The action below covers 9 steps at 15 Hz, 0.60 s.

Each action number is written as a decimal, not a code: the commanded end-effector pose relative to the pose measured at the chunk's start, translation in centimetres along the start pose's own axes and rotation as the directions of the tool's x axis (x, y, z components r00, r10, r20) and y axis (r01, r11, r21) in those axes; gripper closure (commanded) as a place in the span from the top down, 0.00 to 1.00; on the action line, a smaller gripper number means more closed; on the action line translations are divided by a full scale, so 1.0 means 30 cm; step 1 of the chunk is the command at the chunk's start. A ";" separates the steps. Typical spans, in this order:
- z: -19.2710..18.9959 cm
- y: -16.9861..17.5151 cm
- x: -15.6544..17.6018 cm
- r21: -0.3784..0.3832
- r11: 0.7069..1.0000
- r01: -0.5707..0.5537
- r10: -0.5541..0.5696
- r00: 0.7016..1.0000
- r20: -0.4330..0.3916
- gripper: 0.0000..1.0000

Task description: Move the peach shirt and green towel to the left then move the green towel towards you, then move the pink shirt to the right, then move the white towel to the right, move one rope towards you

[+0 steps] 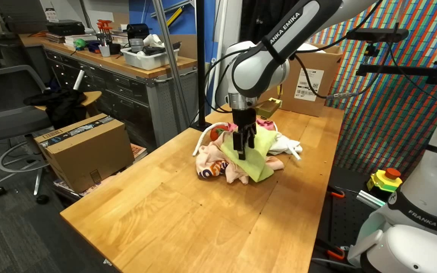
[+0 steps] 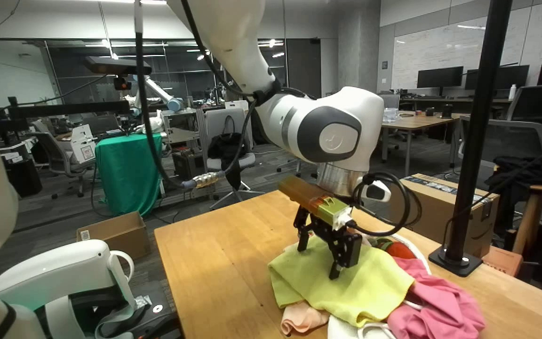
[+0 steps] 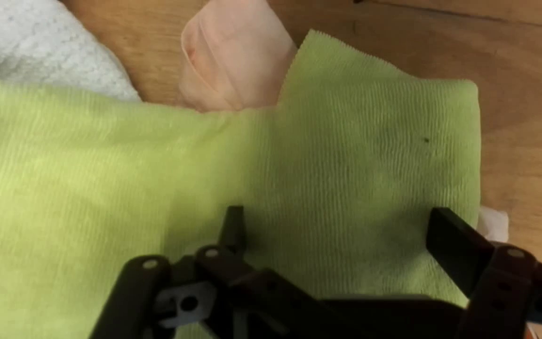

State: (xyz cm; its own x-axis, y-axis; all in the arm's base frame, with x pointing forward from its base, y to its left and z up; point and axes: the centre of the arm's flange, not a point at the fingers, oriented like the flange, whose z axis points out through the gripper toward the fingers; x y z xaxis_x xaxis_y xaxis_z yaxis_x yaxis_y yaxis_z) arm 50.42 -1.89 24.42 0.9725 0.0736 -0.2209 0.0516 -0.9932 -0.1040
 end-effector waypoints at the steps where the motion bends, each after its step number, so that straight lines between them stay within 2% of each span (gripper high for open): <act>1: 0.043 0.000 -0.072 0.012 0.998 0.058 -0.058 0.998 -0.014 0.94; 2: 0.050 -0.001 -0.084 0.012 0.998 0.061 -0.061 0.998 -0.017 0.74; 9: 0.041 -0.032 -0.177 -0.022 0.997 0.072 -0.074 0.993 -0.089 0.21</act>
State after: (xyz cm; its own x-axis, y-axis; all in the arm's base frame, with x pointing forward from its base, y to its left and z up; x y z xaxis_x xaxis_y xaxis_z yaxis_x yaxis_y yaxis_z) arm 47.37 -1.84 23.01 0.9765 0.1287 -0.1729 0.1124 -0.9885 -0.1008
